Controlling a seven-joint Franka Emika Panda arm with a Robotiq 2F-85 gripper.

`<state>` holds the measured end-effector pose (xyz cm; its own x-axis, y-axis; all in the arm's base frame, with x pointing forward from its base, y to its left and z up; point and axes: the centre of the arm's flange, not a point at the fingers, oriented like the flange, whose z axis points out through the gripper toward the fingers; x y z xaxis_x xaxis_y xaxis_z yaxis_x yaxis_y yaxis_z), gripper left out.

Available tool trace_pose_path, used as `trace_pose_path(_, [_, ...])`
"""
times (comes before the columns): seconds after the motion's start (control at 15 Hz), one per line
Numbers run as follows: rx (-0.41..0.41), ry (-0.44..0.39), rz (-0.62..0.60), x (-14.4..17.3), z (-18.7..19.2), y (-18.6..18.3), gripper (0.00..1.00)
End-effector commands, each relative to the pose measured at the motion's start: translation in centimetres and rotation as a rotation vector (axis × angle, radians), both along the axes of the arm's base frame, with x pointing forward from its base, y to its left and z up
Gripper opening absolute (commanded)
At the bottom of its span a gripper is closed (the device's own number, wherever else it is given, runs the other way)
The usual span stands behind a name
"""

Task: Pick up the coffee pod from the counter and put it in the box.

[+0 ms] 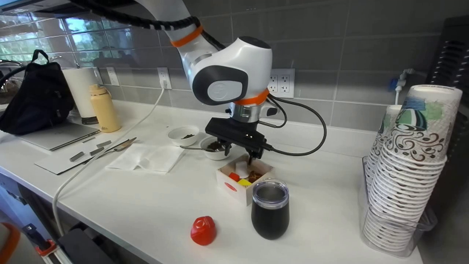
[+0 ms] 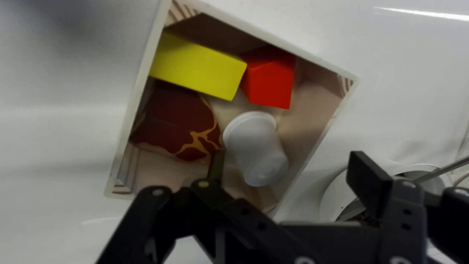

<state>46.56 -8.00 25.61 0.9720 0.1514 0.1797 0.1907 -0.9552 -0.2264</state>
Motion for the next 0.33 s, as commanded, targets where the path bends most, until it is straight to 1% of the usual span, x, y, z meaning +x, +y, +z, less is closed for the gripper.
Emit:
trace_pose_path(0.0, [0.016, -0.042, -0.001, -1.53, 0.9, -0.18, 1.0])
trace_pose_path(0.27, [0.005, -0.05, -0.011, -2.07, 1.57, -0.66, 1.0])
